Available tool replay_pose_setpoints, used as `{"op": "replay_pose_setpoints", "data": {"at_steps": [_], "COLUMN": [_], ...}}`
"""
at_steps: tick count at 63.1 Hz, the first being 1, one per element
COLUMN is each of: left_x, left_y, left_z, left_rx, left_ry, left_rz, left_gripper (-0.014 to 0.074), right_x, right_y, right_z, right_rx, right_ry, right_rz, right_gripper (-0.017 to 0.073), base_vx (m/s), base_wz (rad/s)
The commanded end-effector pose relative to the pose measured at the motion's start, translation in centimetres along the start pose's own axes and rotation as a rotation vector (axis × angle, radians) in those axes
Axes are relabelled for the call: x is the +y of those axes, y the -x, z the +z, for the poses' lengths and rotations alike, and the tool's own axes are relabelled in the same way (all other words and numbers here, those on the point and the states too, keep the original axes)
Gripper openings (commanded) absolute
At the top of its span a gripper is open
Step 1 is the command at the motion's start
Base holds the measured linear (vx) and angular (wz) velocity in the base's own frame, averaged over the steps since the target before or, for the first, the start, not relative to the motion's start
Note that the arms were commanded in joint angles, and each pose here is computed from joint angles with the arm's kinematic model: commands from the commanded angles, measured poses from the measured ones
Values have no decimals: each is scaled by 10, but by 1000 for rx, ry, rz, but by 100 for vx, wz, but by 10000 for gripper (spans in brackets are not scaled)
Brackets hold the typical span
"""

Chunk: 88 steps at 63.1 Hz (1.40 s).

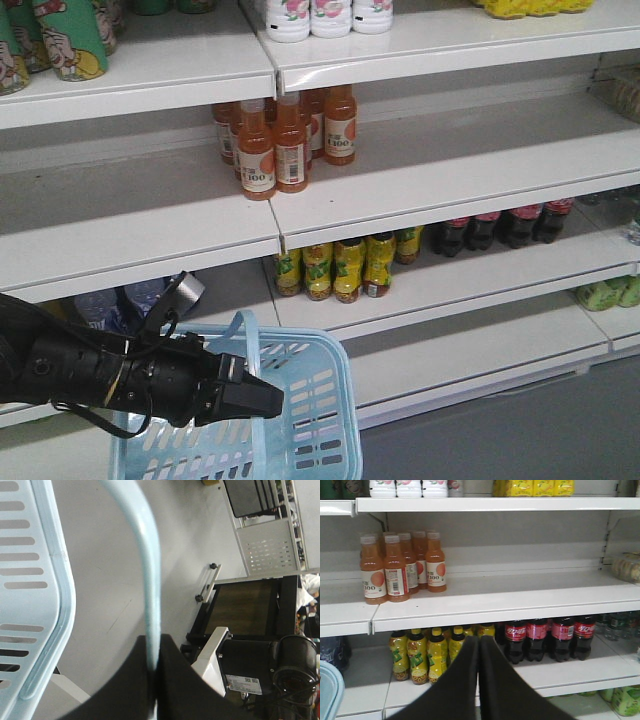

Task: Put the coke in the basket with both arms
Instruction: 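Hold the basket with the left gripper while the base turns away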

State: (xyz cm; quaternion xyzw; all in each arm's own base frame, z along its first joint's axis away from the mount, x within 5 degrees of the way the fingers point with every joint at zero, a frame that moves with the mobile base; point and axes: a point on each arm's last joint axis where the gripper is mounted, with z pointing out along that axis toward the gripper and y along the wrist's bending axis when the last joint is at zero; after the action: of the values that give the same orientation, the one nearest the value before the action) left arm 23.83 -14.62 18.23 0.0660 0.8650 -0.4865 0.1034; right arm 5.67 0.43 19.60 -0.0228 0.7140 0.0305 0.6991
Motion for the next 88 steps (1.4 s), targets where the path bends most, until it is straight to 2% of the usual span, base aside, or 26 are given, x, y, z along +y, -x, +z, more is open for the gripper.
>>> {"op": "replay_pose_setpoints", "data": {"at_steps": [1, 88], "left_x": [-21, -21], "left_y": [6, 6], "left_z": [-7, -7], "left_rx": [-47, -47], "left_ry": [-85, -85], "left_rz": [25, 25], "left_gripper": [-7, -7], "right_x": [0, 0], "right_y": [1, 1], "right_z": [0, 0], "right_rx": [-68, -68], "right_ry": [-2, -2], "right_rz": [-4, -4], "right_gripper": [-10, -10], "base_vx": [-4, -4], "base_wz": [-30, -26]}}
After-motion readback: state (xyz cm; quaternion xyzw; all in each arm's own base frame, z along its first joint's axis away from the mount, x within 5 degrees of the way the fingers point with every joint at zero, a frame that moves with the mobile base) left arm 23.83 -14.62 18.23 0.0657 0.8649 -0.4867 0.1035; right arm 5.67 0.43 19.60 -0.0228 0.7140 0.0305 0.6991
